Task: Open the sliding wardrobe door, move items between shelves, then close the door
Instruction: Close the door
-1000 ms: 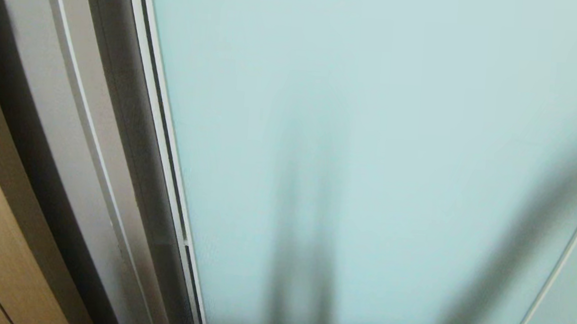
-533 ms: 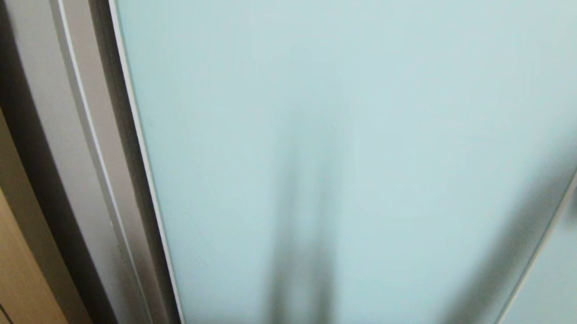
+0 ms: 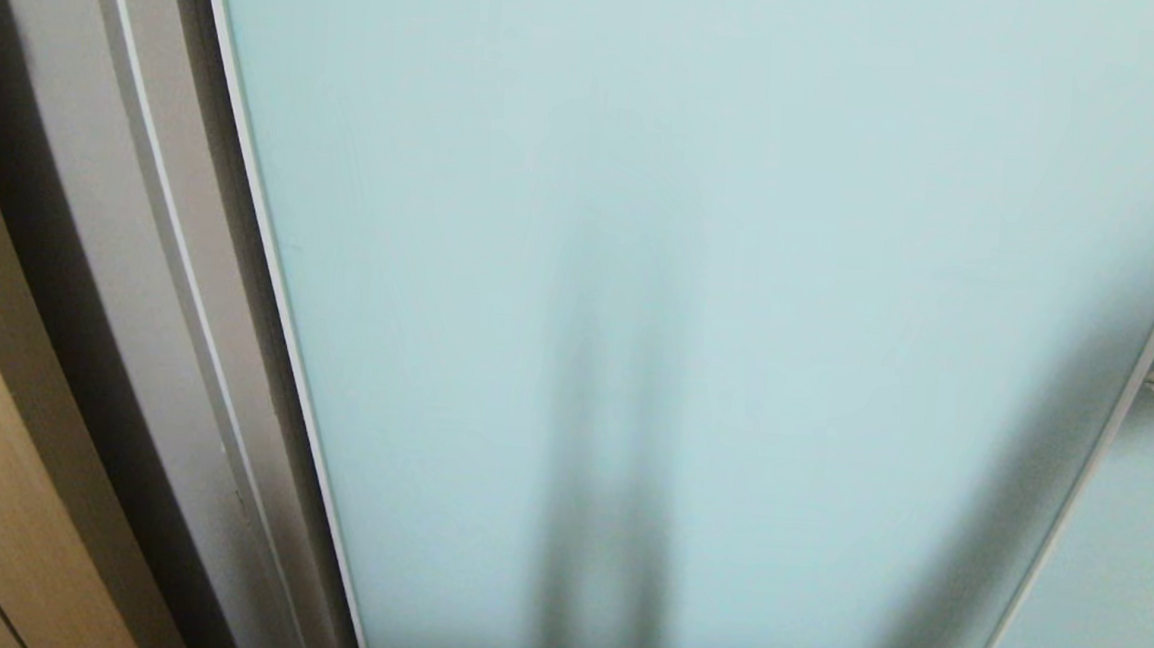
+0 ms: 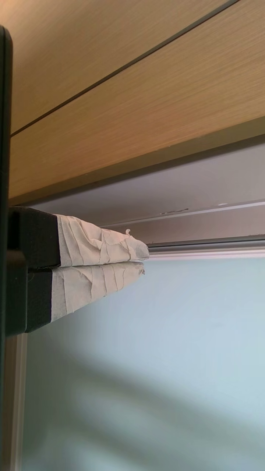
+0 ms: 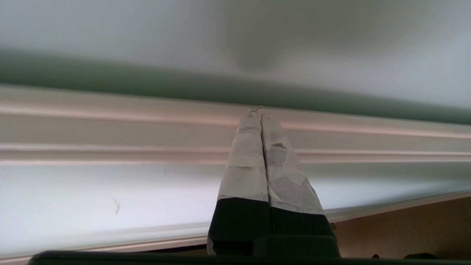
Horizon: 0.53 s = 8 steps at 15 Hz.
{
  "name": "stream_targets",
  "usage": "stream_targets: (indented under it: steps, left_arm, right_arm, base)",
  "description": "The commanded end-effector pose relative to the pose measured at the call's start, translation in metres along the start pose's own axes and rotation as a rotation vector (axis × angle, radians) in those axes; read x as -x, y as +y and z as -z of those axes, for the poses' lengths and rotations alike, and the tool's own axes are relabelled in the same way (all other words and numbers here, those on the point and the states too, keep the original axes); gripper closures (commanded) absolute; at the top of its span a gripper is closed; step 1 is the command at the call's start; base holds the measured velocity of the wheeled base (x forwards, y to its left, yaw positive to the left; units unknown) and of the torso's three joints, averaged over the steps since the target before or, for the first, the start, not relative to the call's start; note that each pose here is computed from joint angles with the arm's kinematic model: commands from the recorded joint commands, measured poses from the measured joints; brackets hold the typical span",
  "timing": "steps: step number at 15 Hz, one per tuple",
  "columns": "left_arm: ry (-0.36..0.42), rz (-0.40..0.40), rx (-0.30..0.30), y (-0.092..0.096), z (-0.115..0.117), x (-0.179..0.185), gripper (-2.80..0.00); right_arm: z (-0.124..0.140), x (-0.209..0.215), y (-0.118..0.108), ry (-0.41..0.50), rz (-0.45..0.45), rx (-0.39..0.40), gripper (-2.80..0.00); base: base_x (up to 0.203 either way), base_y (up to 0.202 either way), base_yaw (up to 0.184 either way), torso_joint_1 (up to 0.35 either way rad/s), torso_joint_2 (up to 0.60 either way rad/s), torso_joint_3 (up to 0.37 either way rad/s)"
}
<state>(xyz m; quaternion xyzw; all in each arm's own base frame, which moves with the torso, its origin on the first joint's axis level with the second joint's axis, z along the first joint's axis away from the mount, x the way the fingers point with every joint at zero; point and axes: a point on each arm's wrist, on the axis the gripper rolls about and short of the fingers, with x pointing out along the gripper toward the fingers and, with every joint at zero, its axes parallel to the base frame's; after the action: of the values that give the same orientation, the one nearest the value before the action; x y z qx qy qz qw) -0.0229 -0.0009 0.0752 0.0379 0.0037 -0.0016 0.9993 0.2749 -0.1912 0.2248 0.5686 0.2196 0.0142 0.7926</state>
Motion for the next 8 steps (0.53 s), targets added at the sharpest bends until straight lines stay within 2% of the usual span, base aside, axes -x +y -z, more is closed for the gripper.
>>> stream_targets:
  steps: [1, 8]
  left_arm:
    - [-0.001, 0.0, -0.001, 0.0, -0.0003, 0.0, 0.0]
    - [0.001, 0.0, -0.001, 0.0, -0.0001, 0.0, 0.0]
  right_arm:
    - [0.0026, -0.0048, -0.0017, 0.021, 0.0, -0.011, 0.0]
    - [0.0038, 0.0002, 0.0002, 0.01, -0.001, -0.006, 0.0]
  base:
    - [0.0, 0.0, 0.0, 0.0, 0.0, 0.0]
    - [0.0, 0.0, 0.0, 0.0, 0.0, 0.0]
